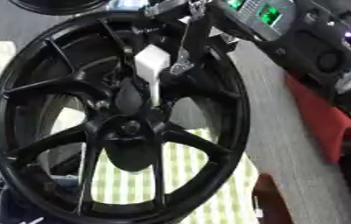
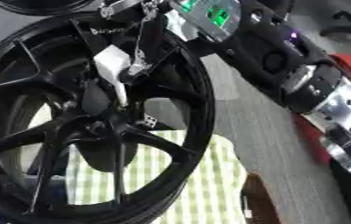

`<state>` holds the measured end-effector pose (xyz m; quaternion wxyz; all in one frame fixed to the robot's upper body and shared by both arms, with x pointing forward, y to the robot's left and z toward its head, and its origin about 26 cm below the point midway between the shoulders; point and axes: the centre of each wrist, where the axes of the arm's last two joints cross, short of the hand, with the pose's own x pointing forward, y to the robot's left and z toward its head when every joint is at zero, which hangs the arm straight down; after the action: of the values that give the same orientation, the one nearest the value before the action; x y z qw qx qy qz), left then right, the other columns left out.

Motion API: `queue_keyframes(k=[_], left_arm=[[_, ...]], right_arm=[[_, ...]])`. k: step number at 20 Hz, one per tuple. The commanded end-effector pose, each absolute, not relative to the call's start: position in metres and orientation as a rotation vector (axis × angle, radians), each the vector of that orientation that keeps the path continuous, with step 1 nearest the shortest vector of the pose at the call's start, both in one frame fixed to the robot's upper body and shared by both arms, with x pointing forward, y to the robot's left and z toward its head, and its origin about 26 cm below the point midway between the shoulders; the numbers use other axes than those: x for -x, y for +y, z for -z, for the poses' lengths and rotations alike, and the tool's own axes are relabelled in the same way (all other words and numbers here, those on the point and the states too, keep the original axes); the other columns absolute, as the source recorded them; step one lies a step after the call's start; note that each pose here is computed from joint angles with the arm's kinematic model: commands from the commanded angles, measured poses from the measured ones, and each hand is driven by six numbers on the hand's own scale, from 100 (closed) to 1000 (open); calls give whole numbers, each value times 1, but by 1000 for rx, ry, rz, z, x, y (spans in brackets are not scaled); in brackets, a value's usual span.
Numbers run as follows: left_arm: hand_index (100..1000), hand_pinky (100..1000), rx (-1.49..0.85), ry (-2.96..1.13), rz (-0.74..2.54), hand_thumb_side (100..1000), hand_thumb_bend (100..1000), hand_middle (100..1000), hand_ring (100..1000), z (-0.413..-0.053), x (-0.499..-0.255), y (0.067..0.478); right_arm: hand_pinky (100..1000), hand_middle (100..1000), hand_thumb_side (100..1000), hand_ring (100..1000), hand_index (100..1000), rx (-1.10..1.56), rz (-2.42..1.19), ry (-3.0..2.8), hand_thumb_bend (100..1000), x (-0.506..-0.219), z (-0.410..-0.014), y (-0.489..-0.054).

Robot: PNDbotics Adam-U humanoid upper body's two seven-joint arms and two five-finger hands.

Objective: Pull the pin out of the wheel hub.

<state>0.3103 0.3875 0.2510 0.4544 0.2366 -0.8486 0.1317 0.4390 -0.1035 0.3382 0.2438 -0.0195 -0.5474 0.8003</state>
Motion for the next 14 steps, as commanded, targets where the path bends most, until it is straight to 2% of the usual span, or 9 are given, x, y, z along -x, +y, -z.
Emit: queue_keyframes(k=[1,7,13,14], left_arm=[[824,742,-606,-2127,-323,615,866,699,763,-262,-306,390],[824,743,-610,-2122,-328,615,865,699,763,-260,-306,391],[824,744,-623,-2118,-330,620,864,699,762,-259,-304,393],[824,744,-625,-2117,-330,615,863,699,762,-259,-304,393]], right_arm=[[790,517,100,646,636,62,-2174,-1524,310,-437,-350,-107],[770,453,100,605,564,37,-2130,-1562,264,-438,-358,-112],[755,410,100,579,524,52,-2079,-1626,253,-434,-378,-122],[754,409,100,577,523,57,-2070,-1640,278,-433,-383,-124]])
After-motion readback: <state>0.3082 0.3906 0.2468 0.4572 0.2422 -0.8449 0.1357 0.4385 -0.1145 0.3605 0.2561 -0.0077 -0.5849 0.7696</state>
